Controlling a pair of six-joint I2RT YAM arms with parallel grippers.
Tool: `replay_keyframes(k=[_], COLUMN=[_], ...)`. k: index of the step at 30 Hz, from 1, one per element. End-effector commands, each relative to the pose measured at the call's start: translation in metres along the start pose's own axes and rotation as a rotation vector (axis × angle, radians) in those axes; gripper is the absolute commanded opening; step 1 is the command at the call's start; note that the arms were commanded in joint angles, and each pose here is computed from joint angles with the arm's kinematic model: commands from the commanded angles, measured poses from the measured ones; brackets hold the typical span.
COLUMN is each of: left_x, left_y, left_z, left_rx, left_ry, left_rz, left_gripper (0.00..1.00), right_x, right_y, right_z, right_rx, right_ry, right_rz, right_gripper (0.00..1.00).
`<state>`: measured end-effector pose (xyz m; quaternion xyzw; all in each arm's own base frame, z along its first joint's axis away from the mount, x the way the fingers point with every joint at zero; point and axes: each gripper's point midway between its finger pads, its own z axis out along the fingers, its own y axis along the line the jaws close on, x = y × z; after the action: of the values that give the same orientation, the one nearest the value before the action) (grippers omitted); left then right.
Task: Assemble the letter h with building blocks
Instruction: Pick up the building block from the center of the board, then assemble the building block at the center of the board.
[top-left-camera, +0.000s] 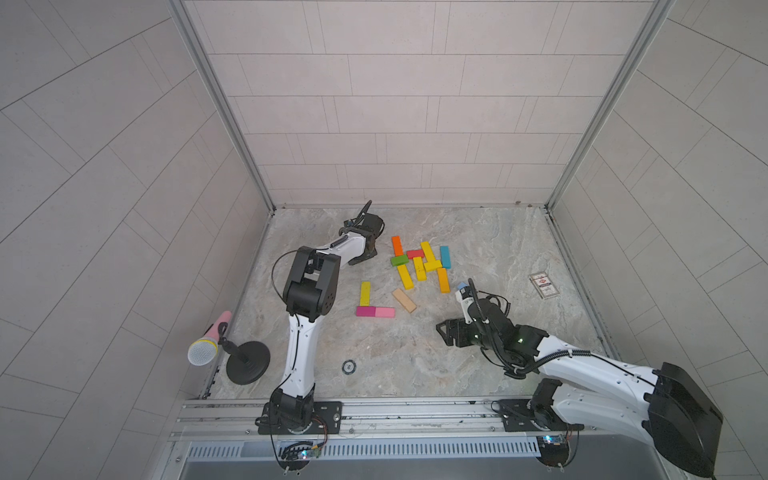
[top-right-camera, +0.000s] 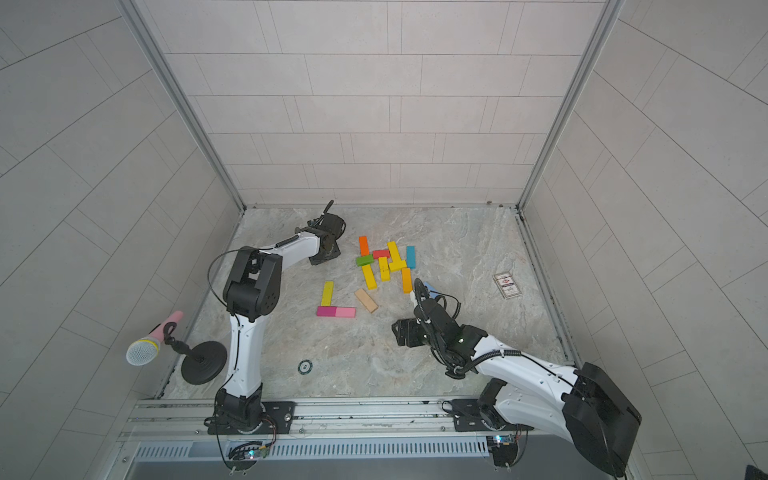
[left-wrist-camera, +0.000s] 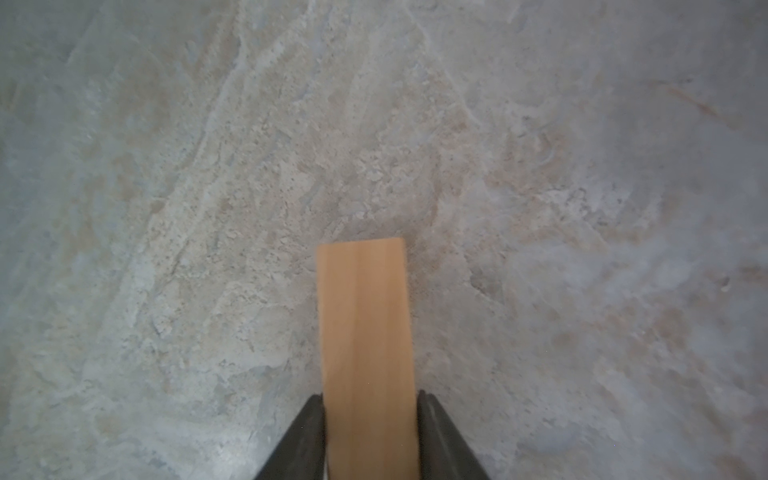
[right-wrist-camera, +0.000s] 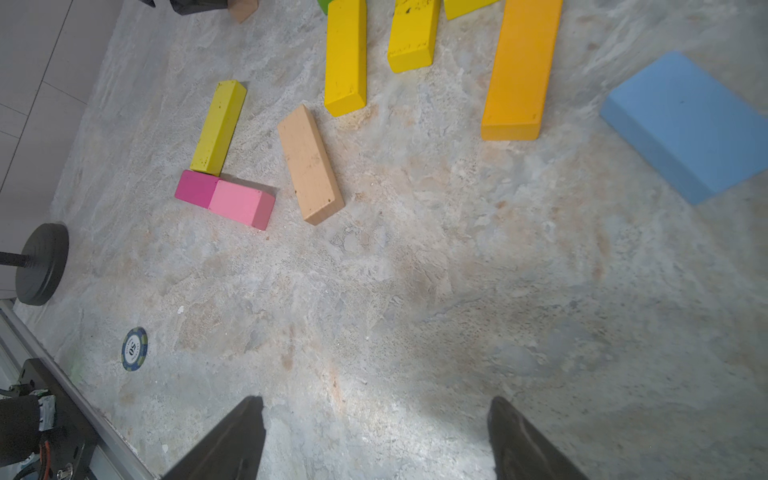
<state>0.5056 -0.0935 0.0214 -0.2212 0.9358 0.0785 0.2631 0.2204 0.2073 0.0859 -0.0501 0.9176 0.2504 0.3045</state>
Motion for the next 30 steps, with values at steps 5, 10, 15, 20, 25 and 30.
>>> replay_keyframes(k=[5,10,15,20,25,30], left_x=[-0.023,-0.013,0.038,0.103,0.164,0.207], left_y=[0.011,0.012,0.034,0.066,0.096,0.115], left_z=[-0.043,-0.108,-0.168,-0.218,-0.239,-0.234], left_rx=[0.022,0.142,0.213,0.257,0.303,0.344], left_ry=[-0.050,-0.075,-0.056,-0.025,0.005,0.064], left_rz=[0.096,0.164,0.264,0.361,0.391,0.374], left_gripper=[0.22,0.21,0.21,0.21,0.22,0.22], right_x=[0.000,-0.003,-0.006,-0.006,-0.005,-0.006], right_y=[-0.004,-0.004,-0.004,-0.002,0.002,-0.001], right_z=[-0.002,-0.006,-0.012,-0.013,-0.012,-0.014], right_rx=[-0.002,-0.013,-0.027,-0.045,-0.066,-0.055], right_ry=[-0.013,-0.035,-0.060,-0.061,-0.051,-0.062], right_rz=[0.021,0.031,0.036,0.046,0.052,0.050], right_gripper=[0.86,0.86,0.86,0.86,0.86,0.86])
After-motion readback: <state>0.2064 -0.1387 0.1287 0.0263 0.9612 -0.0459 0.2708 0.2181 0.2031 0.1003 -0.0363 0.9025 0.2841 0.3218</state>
